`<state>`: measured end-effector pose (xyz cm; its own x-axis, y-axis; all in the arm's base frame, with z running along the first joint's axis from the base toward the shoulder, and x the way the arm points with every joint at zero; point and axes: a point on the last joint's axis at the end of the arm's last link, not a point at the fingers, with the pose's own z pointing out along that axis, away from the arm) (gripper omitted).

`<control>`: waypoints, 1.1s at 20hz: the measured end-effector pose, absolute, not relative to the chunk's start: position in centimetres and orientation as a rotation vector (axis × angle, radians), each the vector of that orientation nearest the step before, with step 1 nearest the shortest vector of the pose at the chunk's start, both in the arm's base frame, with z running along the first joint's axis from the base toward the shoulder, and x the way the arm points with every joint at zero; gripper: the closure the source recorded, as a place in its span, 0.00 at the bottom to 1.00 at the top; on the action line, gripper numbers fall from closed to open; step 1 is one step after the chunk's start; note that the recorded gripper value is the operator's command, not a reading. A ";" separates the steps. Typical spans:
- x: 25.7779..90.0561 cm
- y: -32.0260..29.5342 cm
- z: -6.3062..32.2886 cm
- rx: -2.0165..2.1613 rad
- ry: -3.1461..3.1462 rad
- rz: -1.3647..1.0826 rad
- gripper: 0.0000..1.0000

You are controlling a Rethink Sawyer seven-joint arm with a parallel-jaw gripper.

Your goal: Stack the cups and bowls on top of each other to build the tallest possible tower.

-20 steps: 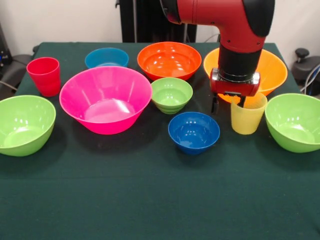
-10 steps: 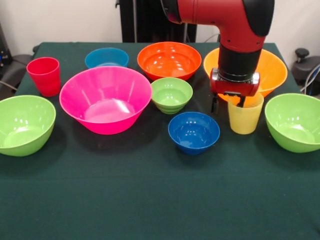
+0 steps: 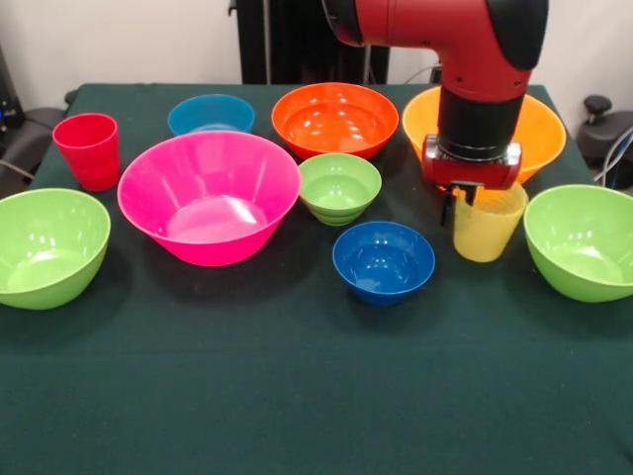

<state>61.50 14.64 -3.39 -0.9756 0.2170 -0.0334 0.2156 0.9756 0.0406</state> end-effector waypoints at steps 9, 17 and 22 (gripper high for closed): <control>61.6 14.6 -3.3 0.339 3.082 0.061 1.00; 62.6 14.5 -3.0 0.340 3.066 0.064 1.00; 63.7 14.1 -2.5 0.357 3.063 0.073 1.00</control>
<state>63.68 14.10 -2.51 -0.9716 0.2308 -0.0516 0.2281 0.9722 0.0538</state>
